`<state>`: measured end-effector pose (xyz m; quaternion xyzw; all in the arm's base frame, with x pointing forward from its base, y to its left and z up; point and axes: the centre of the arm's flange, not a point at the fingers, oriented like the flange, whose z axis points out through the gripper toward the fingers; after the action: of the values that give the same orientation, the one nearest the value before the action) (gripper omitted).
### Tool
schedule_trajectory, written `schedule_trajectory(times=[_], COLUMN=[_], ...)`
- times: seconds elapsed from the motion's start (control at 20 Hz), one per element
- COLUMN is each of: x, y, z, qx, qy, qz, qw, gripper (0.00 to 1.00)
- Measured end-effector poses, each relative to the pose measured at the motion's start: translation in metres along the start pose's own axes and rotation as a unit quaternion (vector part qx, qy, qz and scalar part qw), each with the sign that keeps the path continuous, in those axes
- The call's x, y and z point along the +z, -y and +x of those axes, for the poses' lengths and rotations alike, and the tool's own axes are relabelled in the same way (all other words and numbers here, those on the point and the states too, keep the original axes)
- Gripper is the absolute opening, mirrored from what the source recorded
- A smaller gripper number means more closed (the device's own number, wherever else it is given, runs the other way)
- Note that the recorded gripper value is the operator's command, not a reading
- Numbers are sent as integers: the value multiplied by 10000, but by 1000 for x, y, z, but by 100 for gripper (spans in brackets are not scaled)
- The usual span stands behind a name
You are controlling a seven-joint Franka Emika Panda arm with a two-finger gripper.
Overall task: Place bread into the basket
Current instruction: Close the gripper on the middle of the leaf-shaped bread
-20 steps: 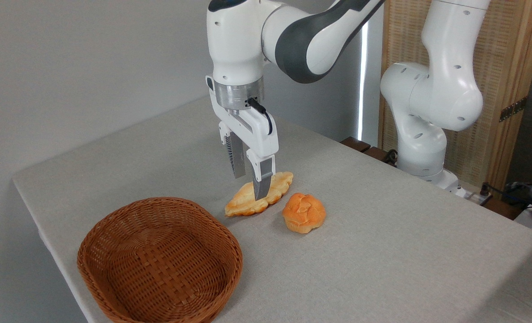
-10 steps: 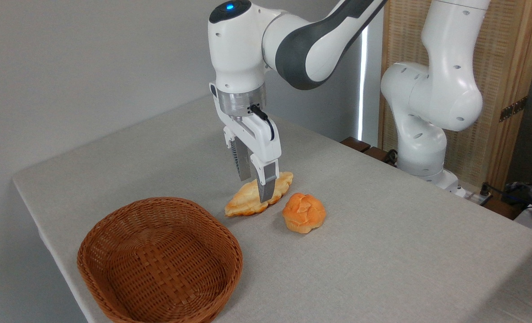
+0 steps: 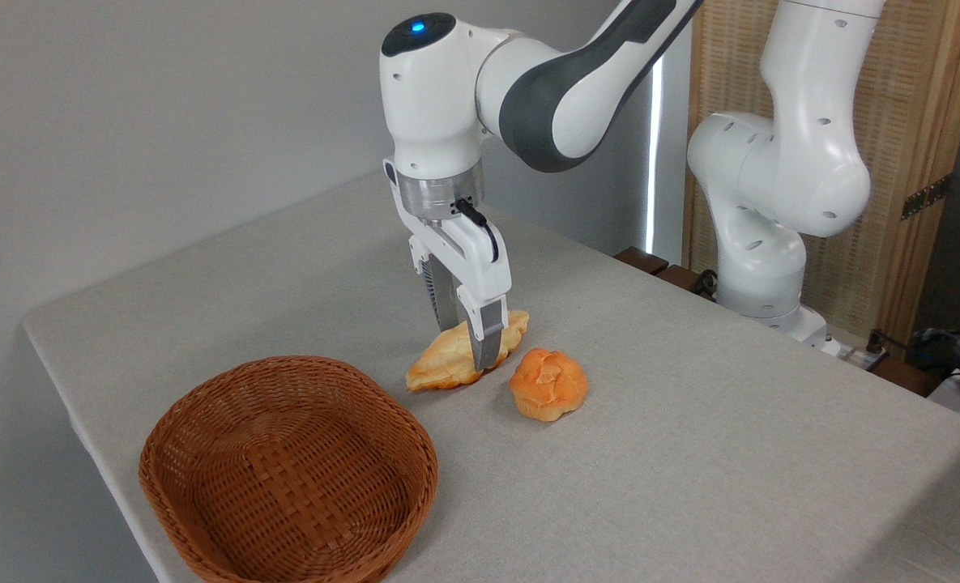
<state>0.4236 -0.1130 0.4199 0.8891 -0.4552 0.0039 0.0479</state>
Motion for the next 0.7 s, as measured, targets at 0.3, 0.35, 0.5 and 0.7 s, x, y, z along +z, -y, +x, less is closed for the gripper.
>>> schedule_trajectory(times=[0.3, 0.35, 0.5, 0.7], x=[0, 0, 0, 0], y=[0, 0, 0, 0], z=[0, 0, 0, 0], qx=[21, 62, 139, 183], qy=[3, 3, 4, 4], qz=[-2, -2, -3, -3], qw=[10000, 10000, 9999, 9998], gripper=[47, 47, 46, 46])
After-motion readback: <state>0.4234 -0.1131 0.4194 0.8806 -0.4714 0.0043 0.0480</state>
